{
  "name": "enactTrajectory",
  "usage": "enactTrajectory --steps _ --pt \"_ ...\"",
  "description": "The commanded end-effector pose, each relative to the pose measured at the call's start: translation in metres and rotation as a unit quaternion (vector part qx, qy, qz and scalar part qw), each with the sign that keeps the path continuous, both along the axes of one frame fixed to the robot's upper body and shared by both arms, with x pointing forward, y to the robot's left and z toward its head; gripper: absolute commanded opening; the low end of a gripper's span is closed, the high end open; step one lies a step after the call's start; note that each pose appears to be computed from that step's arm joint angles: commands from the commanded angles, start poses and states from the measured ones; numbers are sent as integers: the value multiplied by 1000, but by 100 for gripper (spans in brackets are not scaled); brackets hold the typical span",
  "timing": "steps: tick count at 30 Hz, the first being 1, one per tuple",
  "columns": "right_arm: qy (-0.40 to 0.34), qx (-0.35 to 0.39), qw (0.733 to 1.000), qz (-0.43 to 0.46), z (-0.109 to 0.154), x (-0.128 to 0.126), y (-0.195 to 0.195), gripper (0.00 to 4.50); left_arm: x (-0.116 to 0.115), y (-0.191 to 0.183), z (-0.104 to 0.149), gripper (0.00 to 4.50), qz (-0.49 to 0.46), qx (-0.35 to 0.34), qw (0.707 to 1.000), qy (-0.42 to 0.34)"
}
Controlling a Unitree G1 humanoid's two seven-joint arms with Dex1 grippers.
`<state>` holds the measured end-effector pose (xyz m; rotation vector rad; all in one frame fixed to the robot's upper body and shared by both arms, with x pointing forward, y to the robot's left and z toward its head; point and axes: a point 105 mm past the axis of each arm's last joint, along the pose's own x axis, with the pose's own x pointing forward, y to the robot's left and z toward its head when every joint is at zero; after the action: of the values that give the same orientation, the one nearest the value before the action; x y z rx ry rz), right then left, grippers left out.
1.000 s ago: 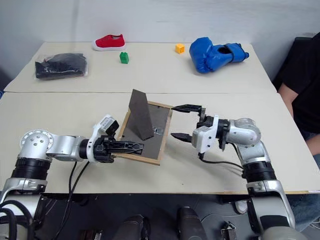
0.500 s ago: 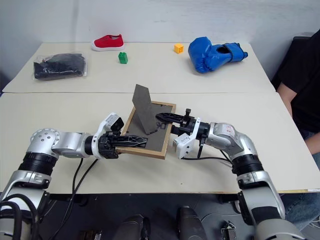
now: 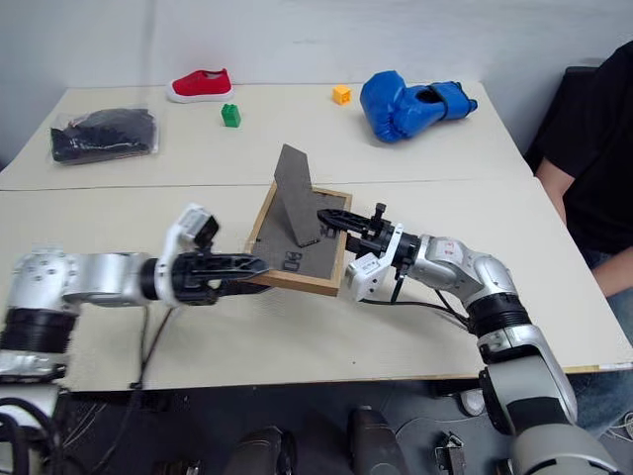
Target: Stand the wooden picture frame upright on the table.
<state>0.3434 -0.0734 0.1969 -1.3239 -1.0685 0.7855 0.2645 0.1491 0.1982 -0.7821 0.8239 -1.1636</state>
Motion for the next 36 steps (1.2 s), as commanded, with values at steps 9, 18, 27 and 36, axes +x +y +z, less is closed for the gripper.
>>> enactTrajectory --steps 9,18,27,36 --pt "412 219 883 55 14 6 -20 126 10 63 2 394 74 137 888 -433" --pt "677 265 687 0 -28 25 -32 126 11 45 -7 450 76 136 792 -591" --pt "744 308 591 -44 -60 40 -36 126 3 38 -12 450 71 121 809 -571" --pt "746 313 584 -62 -66 39 -39 126 6 39 -10 450 78 131 807 -571"
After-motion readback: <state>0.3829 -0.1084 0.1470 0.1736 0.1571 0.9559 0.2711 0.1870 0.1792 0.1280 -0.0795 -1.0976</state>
